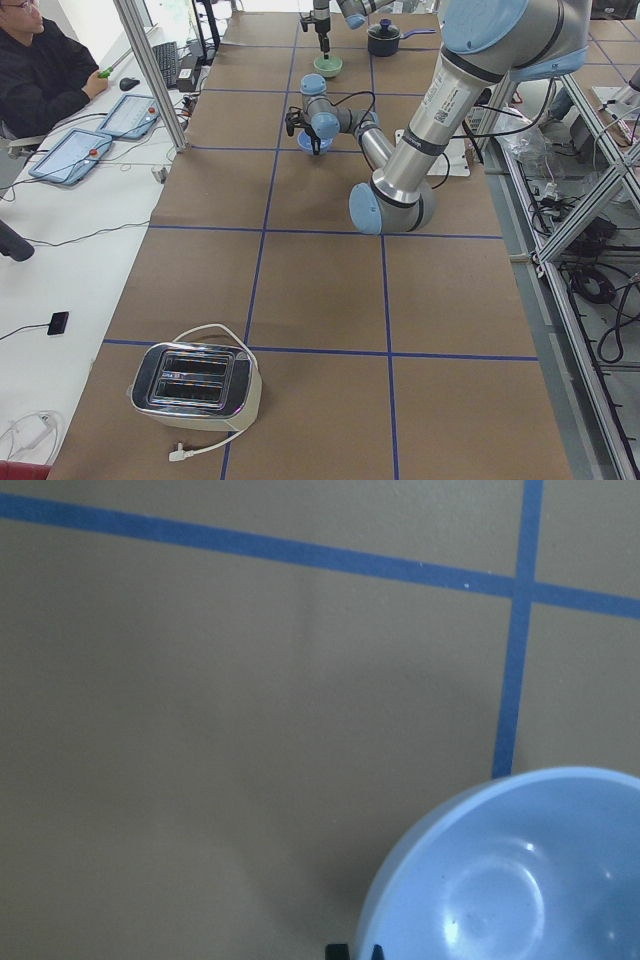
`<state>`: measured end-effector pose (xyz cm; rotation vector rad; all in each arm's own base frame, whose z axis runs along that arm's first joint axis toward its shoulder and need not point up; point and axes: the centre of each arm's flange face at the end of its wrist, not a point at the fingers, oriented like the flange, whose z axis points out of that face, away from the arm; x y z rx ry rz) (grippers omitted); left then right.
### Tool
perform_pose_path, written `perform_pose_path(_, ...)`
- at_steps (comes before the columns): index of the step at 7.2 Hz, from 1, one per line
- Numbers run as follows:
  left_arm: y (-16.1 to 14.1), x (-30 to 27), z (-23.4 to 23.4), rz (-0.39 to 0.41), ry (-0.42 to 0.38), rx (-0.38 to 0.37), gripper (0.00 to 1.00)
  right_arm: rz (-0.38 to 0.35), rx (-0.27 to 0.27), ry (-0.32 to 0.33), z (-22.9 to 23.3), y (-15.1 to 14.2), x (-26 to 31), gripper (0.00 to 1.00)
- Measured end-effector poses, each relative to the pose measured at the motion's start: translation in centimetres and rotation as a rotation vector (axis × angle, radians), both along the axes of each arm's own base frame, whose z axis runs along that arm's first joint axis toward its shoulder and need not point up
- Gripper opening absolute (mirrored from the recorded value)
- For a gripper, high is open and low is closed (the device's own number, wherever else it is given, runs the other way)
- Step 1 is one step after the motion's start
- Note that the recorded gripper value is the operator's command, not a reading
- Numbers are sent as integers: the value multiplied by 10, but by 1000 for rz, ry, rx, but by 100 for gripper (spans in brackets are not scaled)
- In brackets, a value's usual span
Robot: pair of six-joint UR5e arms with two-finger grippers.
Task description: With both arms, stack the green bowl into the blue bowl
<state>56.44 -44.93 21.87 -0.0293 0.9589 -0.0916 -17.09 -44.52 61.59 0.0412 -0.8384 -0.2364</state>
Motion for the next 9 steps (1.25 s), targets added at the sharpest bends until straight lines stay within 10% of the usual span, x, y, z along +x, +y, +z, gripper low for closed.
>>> perform_pose_path(2, 13, 12, 2, 5, -10, 14, 0, -3, 1, -2, -1, 0, -1, 99)
perform_pose_path(3, 16, 13, 2, 7, -10, 18, 66, -4, 2, -2, -1, 0, -2, 99)
perform_pose_path(4, 17, 13, 2, 7, 1, 27, 91, -3, 2, -2, -1, 0, -1, 99)
perform_pose_path(6, 17, 9, 1, 4, 36, 46, 98, -2, 2, -3, 0, 0, -1, 93)
perform_pose_path(9, 20, -6, 0, -2, 57, 60, 98, -3, -1, -2, 1, 1, -1, 28)
